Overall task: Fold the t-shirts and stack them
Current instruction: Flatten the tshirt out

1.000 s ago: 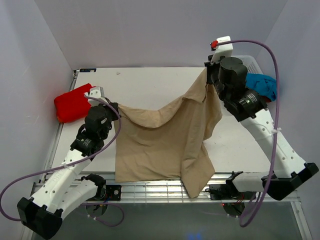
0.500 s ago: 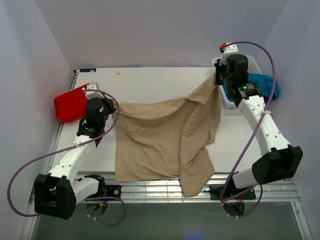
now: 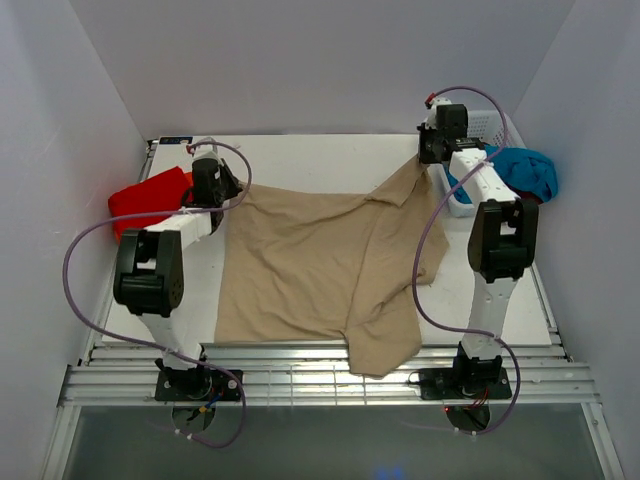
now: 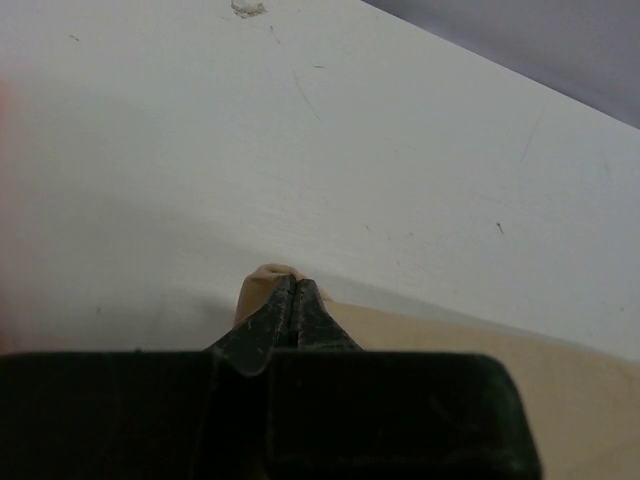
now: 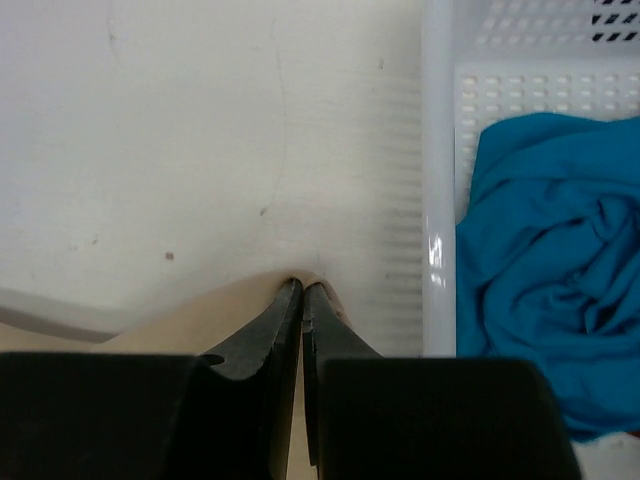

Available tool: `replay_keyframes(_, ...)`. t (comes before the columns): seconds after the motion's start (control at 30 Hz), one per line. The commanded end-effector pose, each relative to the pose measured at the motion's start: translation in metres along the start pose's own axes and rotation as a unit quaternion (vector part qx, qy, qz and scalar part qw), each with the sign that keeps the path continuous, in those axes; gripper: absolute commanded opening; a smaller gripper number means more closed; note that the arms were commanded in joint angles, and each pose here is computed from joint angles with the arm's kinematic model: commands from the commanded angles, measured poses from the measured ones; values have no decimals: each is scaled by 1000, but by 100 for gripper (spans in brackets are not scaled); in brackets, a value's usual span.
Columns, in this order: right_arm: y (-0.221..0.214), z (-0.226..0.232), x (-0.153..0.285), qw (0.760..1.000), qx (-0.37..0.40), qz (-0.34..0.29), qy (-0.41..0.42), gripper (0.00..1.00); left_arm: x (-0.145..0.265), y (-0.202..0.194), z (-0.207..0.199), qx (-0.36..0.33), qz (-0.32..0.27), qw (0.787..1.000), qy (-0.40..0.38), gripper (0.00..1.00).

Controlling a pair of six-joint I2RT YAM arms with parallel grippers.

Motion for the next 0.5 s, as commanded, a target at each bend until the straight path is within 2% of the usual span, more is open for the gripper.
replay_keyframes(0.0, 35, -4, -25, 998, -21, -52, 17, 8, -29, 29, -4, -18, -45, 999, -13, 0)
replay_keyframes(0.03, 58, -5, -24, 996, -22, -79, 18, 8, -45, 33, -4, -21, -50, 998, -10, 0)
replay_keyframes(0.1, 58, -8, -47, 996, -29, -77, 15, 8, -60, 39, -1, -29, -60, 998, 1, 0)
replay_keyframes(0.13, 78, -9, -44, 994, -31, -104, 12, 8, -68, 42, -2, -34, -64, 997, 6, 0)
replay_keyframes(0.2, 83, -12, -53, 992, -38, -120, 9, 9, -87, 53, -2, -48, -82, 995, 21, 3)
replay_keyframes(0.23, 88, -14, -51, 990, -40, -133, 10, 16, -93, 56, -1, -54, -86, 995, 26, 18)
replay_keyframes(0.27, 86, -16, -55, 989, -40, -145, 15, 25, -97, 74, -6, -57, -104, 993, 27, 37)
replay_keyframes(0.3, 94, -16, -45, 986, -38, -160, 17, 39, -102, 72, -2, -63, -97, 992, 46, 83)
replay_keyframes(0.33, 94, -15, -41, 985, -34, -165, 20, 45, -102, 79, -3, -63, -101, 991, 54, 94)
replay_keyframes(0.37, 85, -14, -41, 987, -30, -159, 26, 51, -101, 89, -5, -63, -110, 990, 57, 98)
replay_keyframes(0.4, 94, -12, -25, 984, -22, -171, 33, 54, -92, 100, -9, -61, -120, 989, 59, 98)
replay_keyframes(0.47, 93, -6, -12, 984, -13, -167, 56, 71, -77, 114, -13, -54, -136, 988, 58, 98)
Point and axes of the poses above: each gripper's point midway between its finger pads, its own x axis back along the fingers, its own z axis along the line the jaws close on, y = z × x, the point moved 7 cm from there along x, back along the fingers, and after that the axes turned 1 degree about -x, right-handed, at the moved point
